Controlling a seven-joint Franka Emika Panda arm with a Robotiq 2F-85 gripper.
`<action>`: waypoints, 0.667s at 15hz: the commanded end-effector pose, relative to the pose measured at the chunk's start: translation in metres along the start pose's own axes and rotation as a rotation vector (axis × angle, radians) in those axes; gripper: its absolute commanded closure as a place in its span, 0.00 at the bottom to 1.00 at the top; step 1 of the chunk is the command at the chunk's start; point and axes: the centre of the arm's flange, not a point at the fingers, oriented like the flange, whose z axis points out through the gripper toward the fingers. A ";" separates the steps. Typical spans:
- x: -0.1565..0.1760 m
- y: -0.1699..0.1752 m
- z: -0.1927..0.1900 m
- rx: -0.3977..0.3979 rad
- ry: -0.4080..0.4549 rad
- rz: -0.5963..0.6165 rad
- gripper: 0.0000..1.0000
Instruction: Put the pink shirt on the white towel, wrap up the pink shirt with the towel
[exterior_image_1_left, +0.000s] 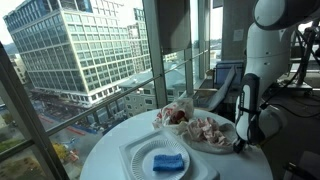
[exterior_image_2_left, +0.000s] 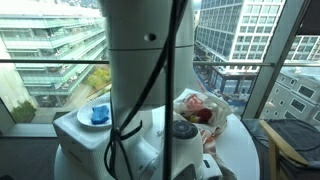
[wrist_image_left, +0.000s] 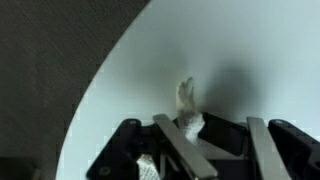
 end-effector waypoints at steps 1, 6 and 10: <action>0.018 -0.004 -0.038 -0.136 0.053 0.052 1.00; 0.065 -0.002 -0.096 -0.260 0.198 0.121 1.00; 0.099 -0.012 -0.122 -0.265 0.312 0.138 1.00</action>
